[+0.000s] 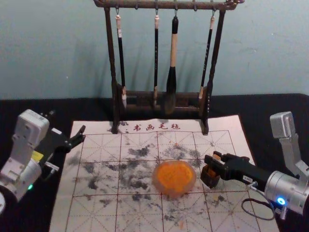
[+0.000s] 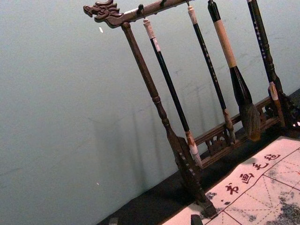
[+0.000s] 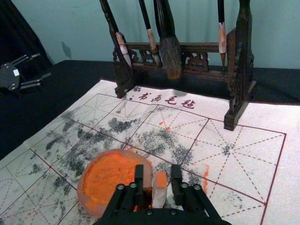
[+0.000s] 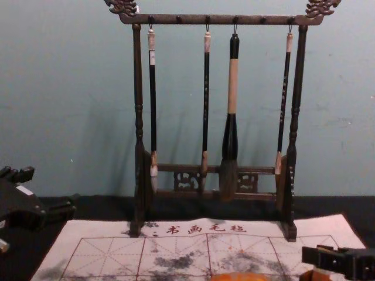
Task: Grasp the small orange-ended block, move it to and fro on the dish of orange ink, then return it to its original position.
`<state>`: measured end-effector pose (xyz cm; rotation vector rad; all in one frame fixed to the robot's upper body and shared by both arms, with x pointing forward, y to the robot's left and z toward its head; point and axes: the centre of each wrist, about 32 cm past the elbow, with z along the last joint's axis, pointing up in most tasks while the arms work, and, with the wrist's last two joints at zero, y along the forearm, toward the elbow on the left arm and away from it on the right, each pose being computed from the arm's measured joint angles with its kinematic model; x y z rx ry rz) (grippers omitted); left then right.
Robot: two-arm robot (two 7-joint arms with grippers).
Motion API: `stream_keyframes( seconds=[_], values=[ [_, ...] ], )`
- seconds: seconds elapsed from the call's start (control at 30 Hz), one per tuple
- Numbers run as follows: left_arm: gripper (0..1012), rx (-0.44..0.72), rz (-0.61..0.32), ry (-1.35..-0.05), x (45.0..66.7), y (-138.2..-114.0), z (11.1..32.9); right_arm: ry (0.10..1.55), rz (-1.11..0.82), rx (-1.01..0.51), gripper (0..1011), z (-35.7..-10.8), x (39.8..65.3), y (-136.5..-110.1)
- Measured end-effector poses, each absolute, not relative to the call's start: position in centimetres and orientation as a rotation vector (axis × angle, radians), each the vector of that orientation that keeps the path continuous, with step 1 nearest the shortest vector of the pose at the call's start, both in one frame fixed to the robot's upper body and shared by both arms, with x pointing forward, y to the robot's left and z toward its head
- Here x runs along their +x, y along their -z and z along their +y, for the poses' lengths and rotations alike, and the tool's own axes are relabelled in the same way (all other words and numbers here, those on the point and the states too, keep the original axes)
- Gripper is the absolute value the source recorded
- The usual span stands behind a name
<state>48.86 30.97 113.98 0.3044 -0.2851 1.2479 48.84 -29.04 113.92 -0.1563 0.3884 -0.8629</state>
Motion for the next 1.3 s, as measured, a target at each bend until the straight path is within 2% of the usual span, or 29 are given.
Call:
stream_keyframes(
  seconds=[0.3,1.3],
  values=[
    [1001,0.304,-0.285,-1.248,48.86,-113.98,30.97,0.863,0.388,-0.156,88,-29.04,48.84,-113.92],
    [1001,0.304,-0.285,-1.248,48.86,-113.98,30.97,0.855,0.327,-0.139,87,-29.11,48.75,-114.67]
  ],
)
